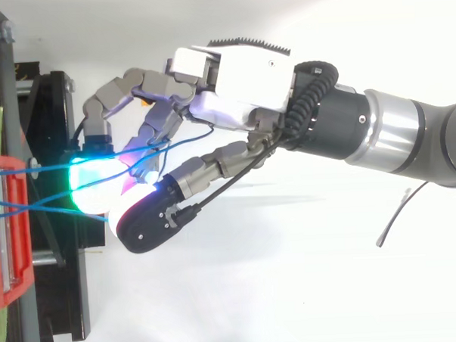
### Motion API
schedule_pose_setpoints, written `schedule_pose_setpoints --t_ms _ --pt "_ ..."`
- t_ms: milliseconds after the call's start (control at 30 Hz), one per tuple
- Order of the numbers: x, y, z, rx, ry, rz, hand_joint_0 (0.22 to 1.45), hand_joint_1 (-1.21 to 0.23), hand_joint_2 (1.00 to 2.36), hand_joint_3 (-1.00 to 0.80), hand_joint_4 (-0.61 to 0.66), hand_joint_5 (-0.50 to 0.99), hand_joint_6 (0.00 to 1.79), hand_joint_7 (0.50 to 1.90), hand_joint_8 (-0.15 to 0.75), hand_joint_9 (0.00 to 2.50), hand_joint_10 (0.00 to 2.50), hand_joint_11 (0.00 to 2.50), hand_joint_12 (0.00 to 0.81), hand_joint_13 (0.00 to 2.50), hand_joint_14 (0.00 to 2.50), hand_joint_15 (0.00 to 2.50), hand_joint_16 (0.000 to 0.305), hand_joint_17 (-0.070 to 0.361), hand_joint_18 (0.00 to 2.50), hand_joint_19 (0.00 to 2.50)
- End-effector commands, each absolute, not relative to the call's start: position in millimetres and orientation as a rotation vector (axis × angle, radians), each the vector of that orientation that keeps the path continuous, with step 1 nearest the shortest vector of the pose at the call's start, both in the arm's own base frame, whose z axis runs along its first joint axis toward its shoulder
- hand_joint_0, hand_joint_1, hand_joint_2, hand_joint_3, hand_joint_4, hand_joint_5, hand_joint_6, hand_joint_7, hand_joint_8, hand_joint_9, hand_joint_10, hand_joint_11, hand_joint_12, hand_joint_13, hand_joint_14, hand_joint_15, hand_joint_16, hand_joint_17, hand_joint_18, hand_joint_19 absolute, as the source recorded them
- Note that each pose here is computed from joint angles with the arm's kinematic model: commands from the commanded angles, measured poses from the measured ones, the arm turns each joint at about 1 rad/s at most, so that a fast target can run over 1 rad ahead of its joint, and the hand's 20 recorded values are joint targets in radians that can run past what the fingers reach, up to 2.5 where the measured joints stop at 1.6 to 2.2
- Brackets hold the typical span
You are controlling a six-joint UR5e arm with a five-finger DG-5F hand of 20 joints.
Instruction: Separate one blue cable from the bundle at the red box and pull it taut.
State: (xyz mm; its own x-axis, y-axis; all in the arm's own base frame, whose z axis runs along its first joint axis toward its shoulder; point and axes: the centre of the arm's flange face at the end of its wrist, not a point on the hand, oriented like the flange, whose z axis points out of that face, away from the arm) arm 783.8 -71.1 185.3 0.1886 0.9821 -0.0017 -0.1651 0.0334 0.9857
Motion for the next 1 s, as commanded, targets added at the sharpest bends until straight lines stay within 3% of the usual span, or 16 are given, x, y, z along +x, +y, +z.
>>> schedule_pose_setpoints --t_ms 0,267,400,533,633,767,967 --pt "783.8 -70.9 184.5 1.156 0.960 1.134 0.76 -0.93 1.00 -0.50 -0.03 -0.16 0.95 0.95 0.261 1.17 0.03 1.08 0.319 1.18 0.03 0.80 0.048 0.108 0.97 0.88" --pt "783.8 -70.9 185.7 1.155 0.959 1.134 0.55 -0.93 1.00 -0.50 0.05 -0.16 0.94 0.91 0.278 1.18 0.02 1.09 0.334 1.18 0.03 0.82 0.050 0.111 0.98 0.92" --pt "783.8 -70.9 185.7 1.155 0.959 1.134 0.50 -0.60 1.00 -0.50 0.07 -0.14 0.91 0.90 0.291 1.23 0.02 1.04 0.346 1.21 0.03 0.80 0.053 0.119 1.00 0.92" --pt "783.8 -70.9 185.7 1.155 0.959 1.134 0.60 -0.41 1.00 -0.50 0.06 -0.14 0.89 0.99 0.276 1.24 0.03 1.05 0.328 1.20 0.03 0.83 0.047 0.106 0.97 0.98" --pt "783.8 -70.9 185.7 1.155 0.959 1.134 0.62 -0.45 1.00 -0.49 0.06 -0.14 0.90 0.99 0.283 1.24 0.03 1.08 0.332 1.20 0.03 0.84 0.048 0.108 0.96 0.99" --pt "783.8 -70.9 185.7 1.155 0.959 1.134 0.61 -0.54 1.01 -0.34 0.08 -0.15 0.90 0.99 0.292 1.23 0.02 1.14 0.350 1.20 0.03 0.83 0.051 0.115 0.98 0.98" --pt "783.8 -70.9 185.7 1.154 0.959 1.133 0.63 -0.79 1.01 -0.20 0.10 -0.15 0.92 0.98 0.311 1.21 0.02 1.16 0.369 1.20 0.03 0.81 0.057 0.128 1.02 0.94"
